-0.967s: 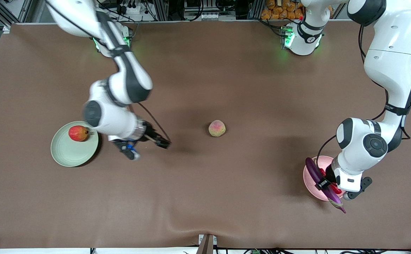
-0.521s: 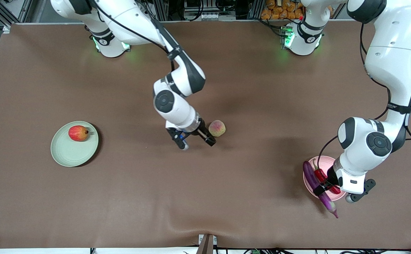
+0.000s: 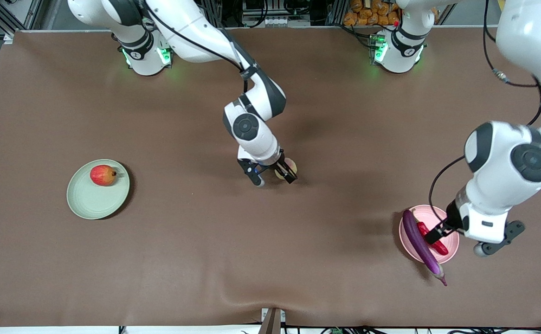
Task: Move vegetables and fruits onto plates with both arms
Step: 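Grasp the pale apple with the right gripper while the left gripper withdraws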
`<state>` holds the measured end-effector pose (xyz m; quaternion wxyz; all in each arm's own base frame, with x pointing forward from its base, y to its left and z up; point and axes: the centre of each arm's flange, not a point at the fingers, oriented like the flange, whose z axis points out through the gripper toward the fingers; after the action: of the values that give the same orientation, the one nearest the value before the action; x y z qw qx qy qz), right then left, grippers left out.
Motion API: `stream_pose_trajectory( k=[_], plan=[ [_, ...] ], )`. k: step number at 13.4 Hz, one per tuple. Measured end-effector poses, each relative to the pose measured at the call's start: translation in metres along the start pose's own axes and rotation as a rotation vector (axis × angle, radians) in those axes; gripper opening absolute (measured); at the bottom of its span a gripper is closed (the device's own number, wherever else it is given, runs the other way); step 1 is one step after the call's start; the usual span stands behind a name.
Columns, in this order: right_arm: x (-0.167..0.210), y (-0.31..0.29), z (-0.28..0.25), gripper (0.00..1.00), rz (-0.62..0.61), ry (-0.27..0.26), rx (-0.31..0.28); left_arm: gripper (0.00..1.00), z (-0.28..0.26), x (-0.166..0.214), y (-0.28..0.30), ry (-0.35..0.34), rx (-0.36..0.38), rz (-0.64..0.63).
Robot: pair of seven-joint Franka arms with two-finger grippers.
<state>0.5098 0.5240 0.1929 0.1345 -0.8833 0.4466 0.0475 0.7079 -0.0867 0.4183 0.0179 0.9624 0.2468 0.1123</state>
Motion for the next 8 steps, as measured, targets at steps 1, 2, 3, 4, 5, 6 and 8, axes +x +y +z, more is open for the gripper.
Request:
stream_pose_trajectory(
  k=[1, 2, 3, 4, 5, 6, 8],
  plan=[
    [-0.004, 0.003, 0.010, 0.90, -0.007, 0.011, 0.006, 1.00, -0.019, -0.002, -0.002, -0.001, 0.019, 0.032],
    [-0.004, 0.004, 0.013, 0.80, -0.013, 0.020, 0.008, 1.00, -0.036, -0.003, -0.006, -0.007, 0.036, 0.060],
    [0.000, -0.001, 0.007, 0.74, -0.021, 0.033, 0.011, 1.00, -0.051, -0.005, -0.009, -0.017, 0.042, 0.071],
    [0.014, -0.007, 0.000, 0.74, -0.031, 0.052, -0.011, 1.00, -0.067, -0.007, -0.011, -0.031, 0.037, 0.067],
    [0.033, -0.012, -0.011, 0.74, -0.041, 0.060, -0.064, 1.00, -0.084, -0.008, -0.012, -0.050, 0.031, 0.058],
    [0.057, -0.019, -0.028, 0.74, -0.059, 0.052, -0.122, 1.00, -0.099, -0.009, -0.014, -0.069, 0.032, 0.048],
    [0.118, -0.028, -0.088, 0.74, -0.135, 0.005, -0.206, 1.00, -0.124, -0.010, -0.016, -0.110, 0.024, 0.036]
  ],
)
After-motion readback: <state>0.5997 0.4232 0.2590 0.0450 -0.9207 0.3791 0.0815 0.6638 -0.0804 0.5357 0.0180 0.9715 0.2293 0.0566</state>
